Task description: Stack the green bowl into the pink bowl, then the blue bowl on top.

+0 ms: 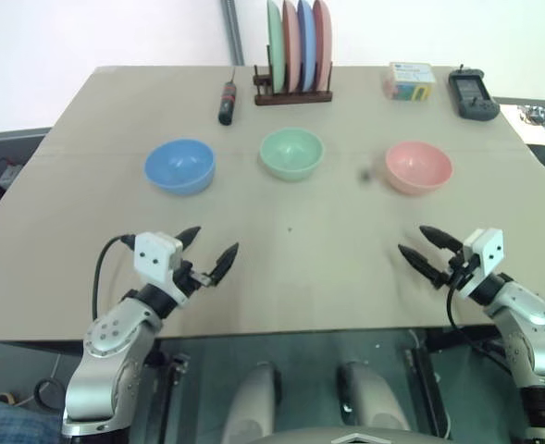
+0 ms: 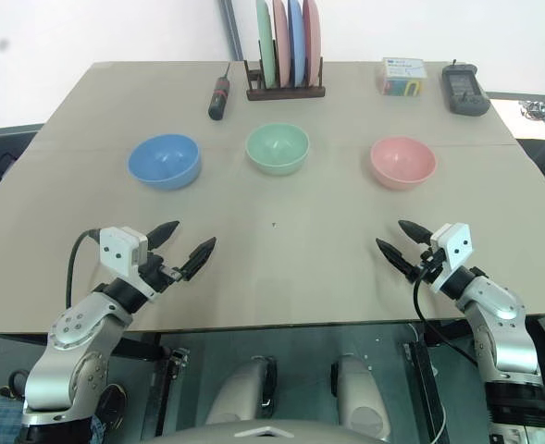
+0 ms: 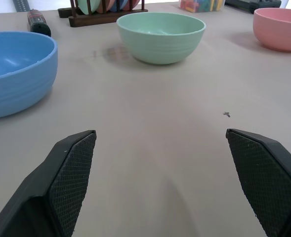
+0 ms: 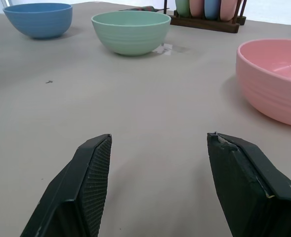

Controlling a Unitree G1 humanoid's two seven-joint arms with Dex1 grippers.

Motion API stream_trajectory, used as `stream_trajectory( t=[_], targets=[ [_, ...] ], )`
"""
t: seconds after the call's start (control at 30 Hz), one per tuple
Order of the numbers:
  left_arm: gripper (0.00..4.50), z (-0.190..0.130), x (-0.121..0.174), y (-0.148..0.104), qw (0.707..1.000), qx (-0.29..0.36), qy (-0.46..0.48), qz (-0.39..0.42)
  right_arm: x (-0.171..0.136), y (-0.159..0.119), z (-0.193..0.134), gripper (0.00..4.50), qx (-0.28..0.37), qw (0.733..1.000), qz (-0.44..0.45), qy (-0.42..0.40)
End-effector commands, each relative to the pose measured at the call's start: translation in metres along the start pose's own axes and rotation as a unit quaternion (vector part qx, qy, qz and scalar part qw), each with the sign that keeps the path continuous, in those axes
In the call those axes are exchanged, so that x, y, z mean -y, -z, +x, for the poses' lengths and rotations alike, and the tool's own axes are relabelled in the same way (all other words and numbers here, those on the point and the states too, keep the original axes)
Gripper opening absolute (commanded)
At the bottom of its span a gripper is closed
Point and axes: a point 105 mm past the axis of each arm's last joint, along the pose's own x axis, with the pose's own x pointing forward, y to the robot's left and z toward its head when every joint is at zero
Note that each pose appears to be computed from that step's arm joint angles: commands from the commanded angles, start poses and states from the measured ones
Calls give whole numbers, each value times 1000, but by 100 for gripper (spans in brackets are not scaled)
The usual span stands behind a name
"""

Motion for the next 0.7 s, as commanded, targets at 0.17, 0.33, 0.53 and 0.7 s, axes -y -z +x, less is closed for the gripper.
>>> stream_trajectory(
  t=[0.17,0.33,0.53,0.7],
  targets=[
    [450,1,5,-13,1000,24,10,6,2,-14,4,321,23,999,-23,-5],
    [450,3,9,-15,999,35,25,-7,10,-15,9,321,7,999,-45,10],
    [450,2,33,-34,988,90,118,-45,49,-47,36,321,-71,986,-149,20],
    [450,-2,53,-43,971,117,192,-77,72,-69,58,321,-123,963,-240,-7]
  ],
)
